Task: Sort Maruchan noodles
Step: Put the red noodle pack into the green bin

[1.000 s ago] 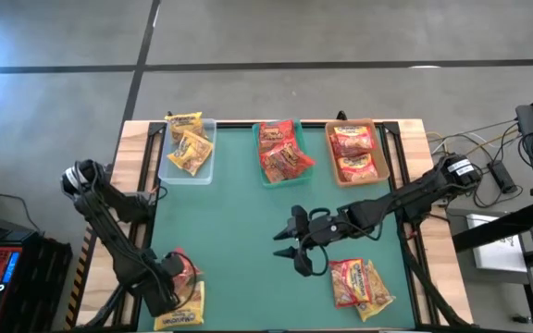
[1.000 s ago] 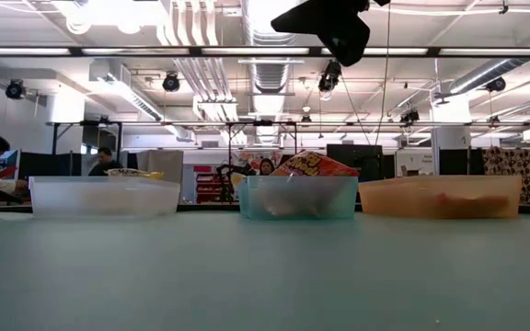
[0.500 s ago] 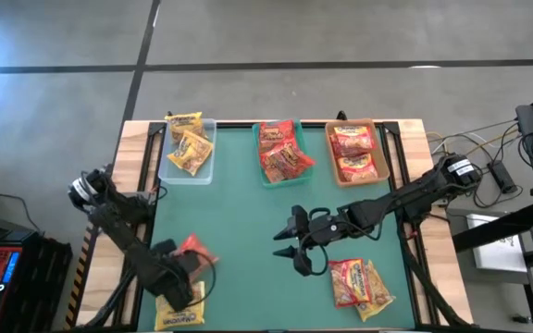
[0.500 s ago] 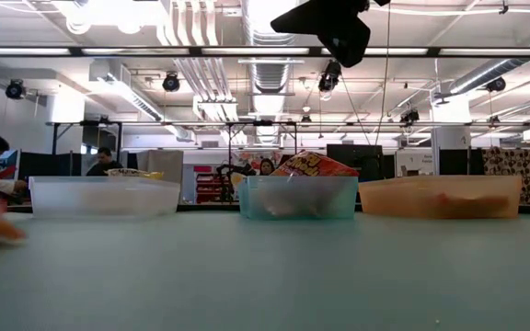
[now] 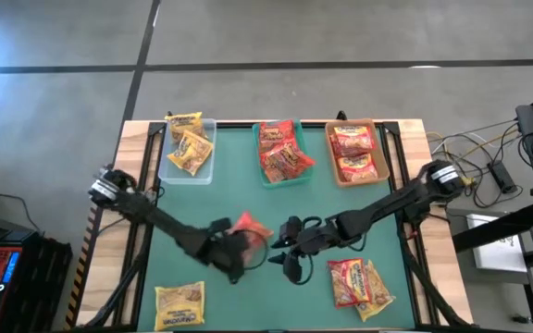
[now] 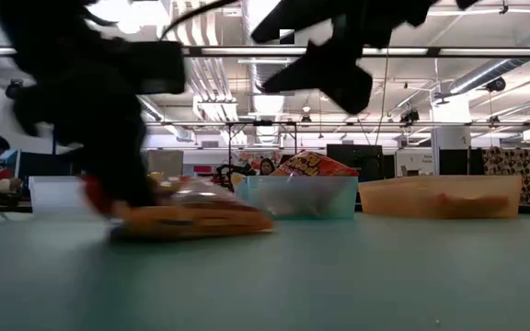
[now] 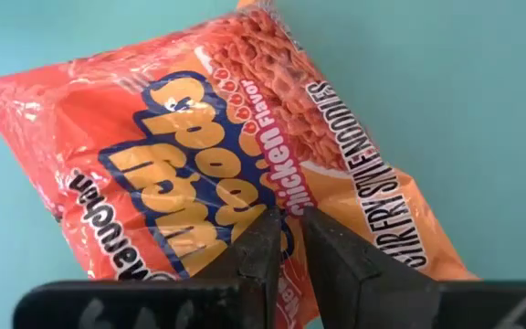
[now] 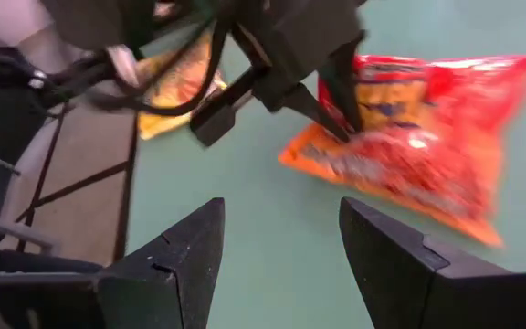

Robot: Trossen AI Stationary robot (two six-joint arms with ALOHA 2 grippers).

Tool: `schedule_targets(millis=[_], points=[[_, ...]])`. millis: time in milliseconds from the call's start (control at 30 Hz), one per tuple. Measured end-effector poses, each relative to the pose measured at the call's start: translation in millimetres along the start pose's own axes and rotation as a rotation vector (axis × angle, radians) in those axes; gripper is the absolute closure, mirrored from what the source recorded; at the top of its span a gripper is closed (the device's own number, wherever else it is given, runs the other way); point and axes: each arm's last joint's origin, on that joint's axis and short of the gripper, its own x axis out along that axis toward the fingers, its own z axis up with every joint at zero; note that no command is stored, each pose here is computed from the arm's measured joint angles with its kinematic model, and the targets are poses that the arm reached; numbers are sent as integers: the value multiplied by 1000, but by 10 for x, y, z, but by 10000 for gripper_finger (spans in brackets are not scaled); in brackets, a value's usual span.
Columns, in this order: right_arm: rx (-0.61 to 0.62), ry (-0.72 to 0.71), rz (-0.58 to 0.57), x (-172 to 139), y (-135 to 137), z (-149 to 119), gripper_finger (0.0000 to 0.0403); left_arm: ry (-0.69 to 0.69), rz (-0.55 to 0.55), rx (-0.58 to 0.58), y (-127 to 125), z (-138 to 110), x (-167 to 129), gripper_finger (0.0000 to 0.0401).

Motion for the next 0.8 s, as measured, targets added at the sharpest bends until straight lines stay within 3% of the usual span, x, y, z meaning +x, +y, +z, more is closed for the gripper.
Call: schedule_targets(millis=[167, 333, 533, 633, 800], points=[[60, 66, -56, 243, -105, -197, 197, -107, -55, 15, 85, 267, 177, 362], [53, 47, -118, 317, -150, -245, 197, -180, -83, 32, 132, 411, 134, 362], [-28, -44, -278, 314, -177, -265, 197, -74, 1, 57, 334, 354, -171, 362], [-42, -37, -344, 361, -231, -336, 197, -99, 48, -1, 464, 342, -364, 362], [-31, -13, -377, 466, -299, -448, 197, -179, -2, -113, 601, 261, -505, 362]])
